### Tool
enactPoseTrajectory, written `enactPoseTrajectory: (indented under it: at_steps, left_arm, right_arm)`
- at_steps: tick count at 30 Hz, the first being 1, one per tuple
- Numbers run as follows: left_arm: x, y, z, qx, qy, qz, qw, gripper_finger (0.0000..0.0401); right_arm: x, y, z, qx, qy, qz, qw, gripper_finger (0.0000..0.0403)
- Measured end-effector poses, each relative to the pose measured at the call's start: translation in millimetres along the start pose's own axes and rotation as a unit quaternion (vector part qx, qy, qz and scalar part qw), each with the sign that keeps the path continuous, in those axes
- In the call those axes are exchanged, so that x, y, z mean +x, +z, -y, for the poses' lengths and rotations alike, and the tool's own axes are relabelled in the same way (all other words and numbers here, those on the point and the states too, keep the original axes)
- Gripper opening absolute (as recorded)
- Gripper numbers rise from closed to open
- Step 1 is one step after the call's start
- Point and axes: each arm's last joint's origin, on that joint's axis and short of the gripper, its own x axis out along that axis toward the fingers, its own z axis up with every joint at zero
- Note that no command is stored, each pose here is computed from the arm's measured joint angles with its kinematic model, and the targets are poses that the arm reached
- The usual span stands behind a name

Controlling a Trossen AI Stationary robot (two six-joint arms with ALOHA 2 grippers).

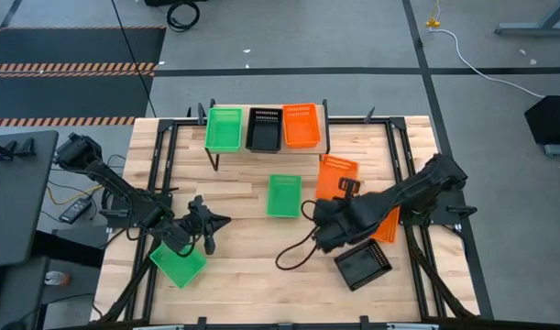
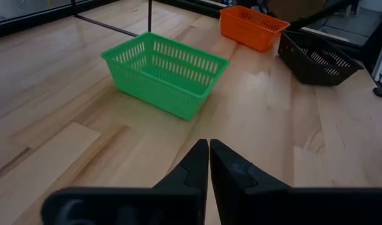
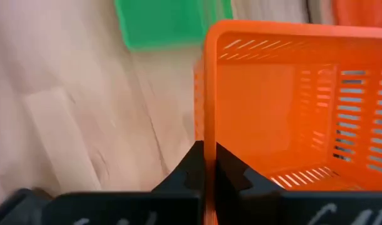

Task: Stack baskets on shelf by color
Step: Stack the left orange bin on top of the orange bin on the shelf

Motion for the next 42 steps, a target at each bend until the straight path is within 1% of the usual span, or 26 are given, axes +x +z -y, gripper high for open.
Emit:
enactPoseTrajectory:
  at_steps: [3, 8, 10, 14, 21, 26, 31, 38, 42]
  left_arm:
    - [0, 0, 0, -0.004, -0.001, 0.001, 1.0, 0.0024]
    - [0, 1, 1, -0.004, -0.002, 0.003, 1.0, 0.0022]
    - [0, 1, 1, -0.004, -0.003, 0.003, 1.0, 0.002]
    - [0, 1, 1, -0.003, -0.003, 0.003, 1.0, 0.0019]
    - [0, 5, 4, -0.021, -0.015, 0.018, 1.0, 0.0026]
    - [-1, 10, 7, -0.008, -0.03, 0.033, 0.999, 0.0024]
    - [-1, 11, 8, -0.003, -0.033, 0.039, 0.999, 0.0019]
    - [-1, 12, 9, 0.0, -0.033, 0.041, 0.999, 0.002]
    - [-1, 12, 8, -0.003, -0.033, 0.041, 0.999, 0.0016]
  right_arm:
    - [-13, 12, 15, -0.028, 0.006, 0.035, 0.999, 0.0012]
    - [-15, 30, 41, -0.09, -0.029, 0.05, 0.994, 0.0012]
    - [-11, 35, 51, -0.124, -0.042, 0.044, 0.99, 0.0012]
    - [2, 47, 71, -0.173, -0.058, 0.029, 0.983, 0.0012]
    - [26, 68, 111, -0.226, -0.069, 0.017, 0.972, 0.0012]
    - [43, 83, 139, -0.222, -0.04, 0.035, 0.974, 0.0012]
    - [53, 91, 161, -0.211, -0.034, 0.048, 0.976, 0.0012]
    - [63, 97, 181, -0.179, 0.018, 0.076, 0.981, 0.0017]
    - [67, 97, 188, -0.173, 0.04, 0.077, 0.981, 0.0015]
